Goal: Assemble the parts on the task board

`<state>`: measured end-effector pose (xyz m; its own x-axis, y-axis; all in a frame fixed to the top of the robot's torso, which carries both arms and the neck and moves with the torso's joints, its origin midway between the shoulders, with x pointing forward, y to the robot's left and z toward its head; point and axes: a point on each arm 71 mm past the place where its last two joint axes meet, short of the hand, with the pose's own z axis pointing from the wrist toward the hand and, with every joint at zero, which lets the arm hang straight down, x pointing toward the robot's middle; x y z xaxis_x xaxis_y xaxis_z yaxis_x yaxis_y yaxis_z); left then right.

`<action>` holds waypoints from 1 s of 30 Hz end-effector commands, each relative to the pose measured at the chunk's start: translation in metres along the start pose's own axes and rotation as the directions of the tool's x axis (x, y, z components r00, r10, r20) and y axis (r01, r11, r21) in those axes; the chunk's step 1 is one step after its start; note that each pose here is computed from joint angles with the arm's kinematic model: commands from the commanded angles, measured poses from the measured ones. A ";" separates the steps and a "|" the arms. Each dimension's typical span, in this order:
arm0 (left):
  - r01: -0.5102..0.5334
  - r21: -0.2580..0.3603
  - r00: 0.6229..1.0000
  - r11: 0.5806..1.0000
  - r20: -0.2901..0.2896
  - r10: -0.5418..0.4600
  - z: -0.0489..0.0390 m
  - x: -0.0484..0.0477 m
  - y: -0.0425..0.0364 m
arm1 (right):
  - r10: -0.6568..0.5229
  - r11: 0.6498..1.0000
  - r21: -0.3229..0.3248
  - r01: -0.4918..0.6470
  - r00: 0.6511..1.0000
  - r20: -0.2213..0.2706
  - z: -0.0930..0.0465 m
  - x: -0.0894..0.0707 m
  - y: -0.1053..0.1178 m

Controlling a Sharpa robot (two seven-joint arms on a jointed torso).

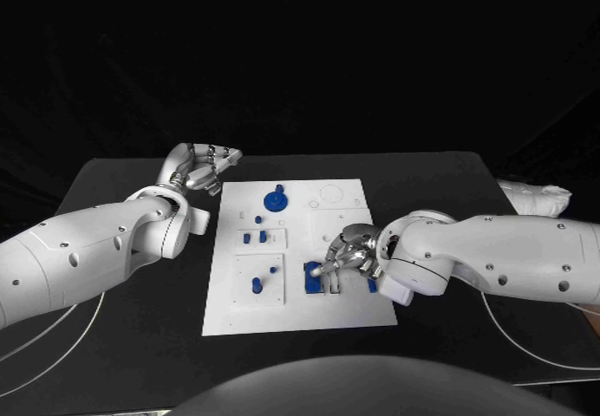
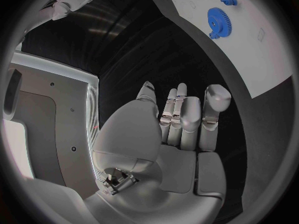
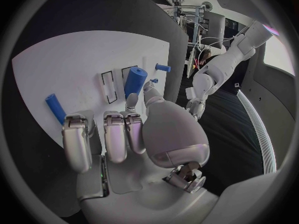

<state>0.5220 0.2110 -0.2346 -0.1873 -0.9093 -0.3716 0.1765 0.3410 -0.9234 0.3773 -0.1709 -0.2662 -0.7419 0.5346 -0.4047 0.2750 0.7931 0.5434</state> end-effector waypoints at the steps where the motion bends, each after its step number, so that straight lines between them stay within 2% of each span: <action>1: 0.005 0.011 1.000 1.000 -0.017 -0.005 0.0004 0.0019 -0.0018 | -0.061 0.998 0.007 0.061 0.998 -0.031 0.000 0.004 -0.001; 18: 0.004 0.009 1.000 1.000 -0.015 -0.004 0.0002 0.0011 -0.0014 | -0.085 0.996 0.034 0.088 0.993 -0.088 0.002 0.009 -0.001; 30: 0.003 0.008 1.000 1.000 -0.014 -0.003 0.0001 0.0006 -0.0012 | -0.082 0.995 0.050 0.086 0.993 -0.079 0.002 0.007 -0.004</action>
<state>0.5220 0.2123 -0.2346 -0.1864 -0.9091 -0.3726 0.1754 0.3424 -0.9230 0.3750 -0.1676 -0.2690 -0.7928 0.4671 -0.3914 0.2432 0.8314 0.4997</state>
